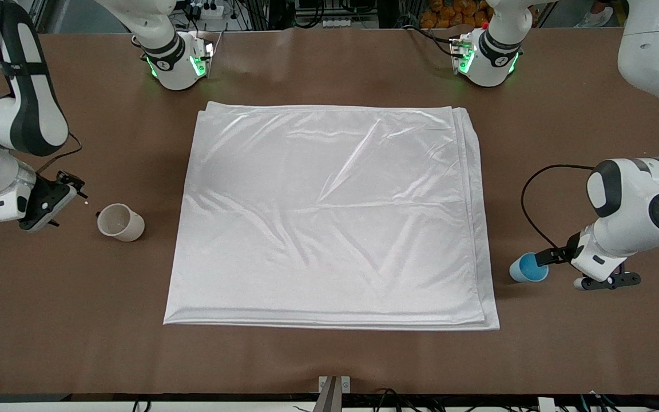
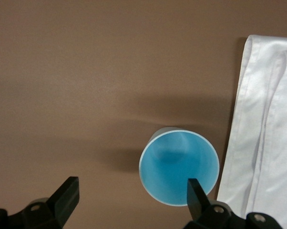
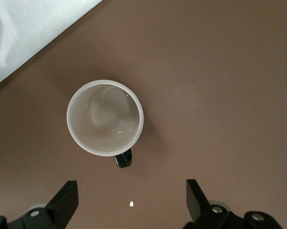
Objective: Place blue cup into white mug on cloth
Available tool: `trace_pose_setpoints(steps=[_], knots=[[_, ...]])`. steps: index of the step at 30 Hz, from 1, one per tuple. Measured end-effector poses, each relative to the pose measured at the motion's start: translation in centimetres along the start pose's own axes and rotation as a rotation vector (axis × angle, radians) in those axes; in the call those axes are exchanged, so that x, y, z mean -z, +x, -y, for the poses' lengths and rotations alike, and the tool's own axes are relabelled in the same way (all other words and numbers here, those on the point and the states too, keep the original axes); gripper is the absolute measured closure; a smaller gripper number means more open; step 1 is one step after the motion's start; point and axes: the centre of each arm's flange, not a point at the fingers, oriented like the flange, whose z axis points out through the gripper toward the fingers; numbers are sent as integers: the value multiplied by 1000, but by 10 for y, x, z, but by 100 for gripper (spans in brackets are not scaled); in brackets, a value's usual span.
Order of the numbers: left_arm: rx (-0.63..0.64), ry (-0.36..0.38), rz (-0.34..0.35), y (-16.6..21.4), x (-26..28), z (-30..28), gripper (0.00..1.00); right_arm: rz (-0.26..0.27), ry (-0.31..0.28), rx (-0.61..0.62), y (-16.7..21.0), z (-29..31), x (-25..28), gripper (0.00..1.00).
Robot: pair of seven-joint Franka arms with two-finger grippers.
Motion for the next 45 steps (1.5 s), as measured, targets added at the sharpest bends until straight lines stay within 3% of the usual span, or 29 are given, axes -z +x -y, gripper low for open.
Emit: trace_pose_setpoints(steps=[16, 23, 30, 36, 37, 41, 45], knots=[[-2, -9, 33, 7, -35, -4, 0, 14, 45, 146, -2, -2, -60, 0], [-2, -9, 47, 5, -44, -4, 3, 4, 31, 210, -15, 3, -83, 1], [-4, -10, 59, 4, -53, -4, 40, 5, 48, 223, -24, 11, -107, 1], [-13, -10, 58, 4, -52, -6, 65, 4, 55, 238, -26, 13, -120, 3], [-22, -10, 58, 4, -52, -6, 74, 4, 58, 240, -26, 13, -122, 6], [-75, -11, 56, 5, -52, -4, 93, 4, 63, 242, -27, 14, -130, 6], [-109, -14, 49, 7, -48, -6, 96, 4, 68, 244, -27, 15, -135, 6]])
